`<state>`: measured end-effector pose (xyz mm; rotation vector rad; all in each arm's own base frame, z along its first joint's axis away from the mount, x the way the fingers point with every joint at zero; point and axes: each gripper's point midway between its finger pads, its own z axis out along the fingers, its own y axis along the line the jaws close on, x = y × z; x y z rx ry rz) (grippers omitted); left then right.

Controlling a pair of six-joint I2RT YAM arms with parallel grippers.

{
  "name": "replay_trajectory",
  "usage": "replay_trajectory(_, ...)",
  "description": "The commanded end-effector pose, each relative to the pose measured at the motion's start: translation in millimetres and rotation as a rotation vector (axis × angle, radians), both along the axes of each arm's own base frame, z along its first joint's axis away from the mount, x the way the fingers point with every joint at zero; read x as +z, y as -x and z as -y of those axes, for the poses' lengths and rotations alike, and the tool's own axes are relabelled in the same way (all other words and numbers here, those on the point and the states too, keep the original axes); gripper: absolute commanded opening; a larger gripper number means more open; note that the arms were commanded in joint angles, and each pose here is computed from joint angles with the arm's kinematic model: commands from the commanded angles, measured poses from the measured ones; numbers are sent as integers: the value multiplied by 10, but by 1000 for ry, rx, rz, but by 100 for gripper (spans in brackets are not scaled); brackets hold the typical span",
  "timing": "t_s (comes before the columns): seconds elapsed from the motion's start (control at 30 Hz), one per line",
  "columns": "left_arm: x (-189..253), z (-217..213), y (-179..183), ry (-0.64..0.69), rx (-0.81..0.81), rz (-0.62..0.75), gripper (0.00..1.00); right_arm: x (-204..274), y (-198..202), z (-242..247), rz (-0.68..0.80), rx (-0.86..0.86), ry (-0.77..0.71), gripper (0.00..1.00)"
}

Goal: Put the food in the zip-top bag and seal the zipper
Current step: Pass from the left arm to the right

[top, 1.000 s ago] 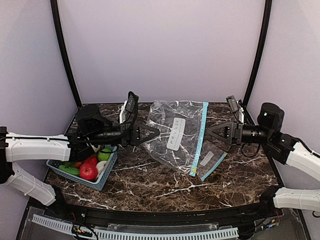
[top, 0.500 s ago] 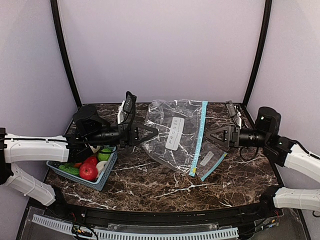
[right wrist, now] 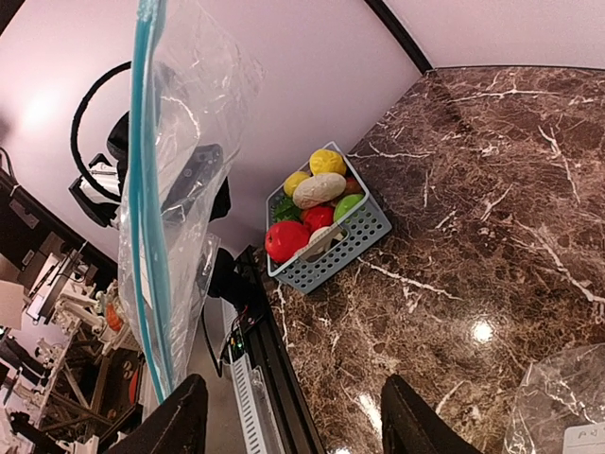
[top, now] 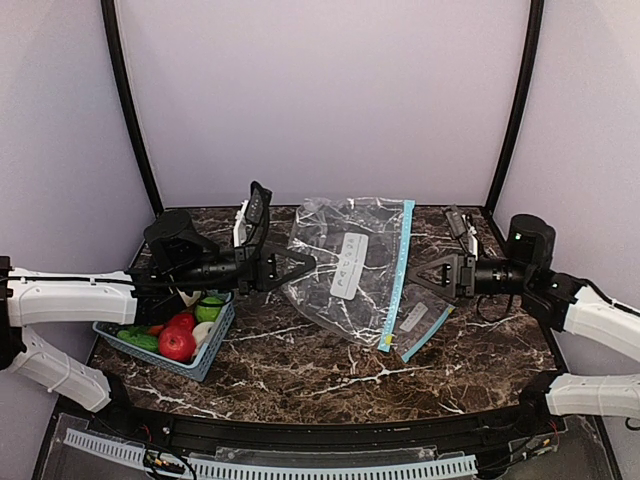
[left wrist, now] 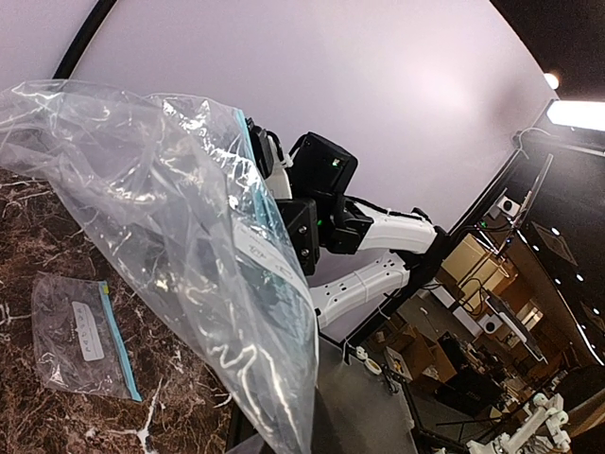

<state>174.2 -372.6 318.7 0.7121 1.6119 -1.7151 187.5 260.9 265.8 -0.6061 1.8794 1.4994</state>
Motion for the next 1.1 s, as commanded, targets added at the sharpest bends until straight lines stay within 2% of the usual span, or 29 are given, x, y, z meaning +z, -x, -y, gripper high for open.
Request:
replay_trajectory(0.0,74,-27,36,28,-9,17,1,156,61,-55,39,55,-40,60)
replay_trajectory(1.07,42,31,25,27,-29,-1,1,174,102,-96,38,106,-56,59)
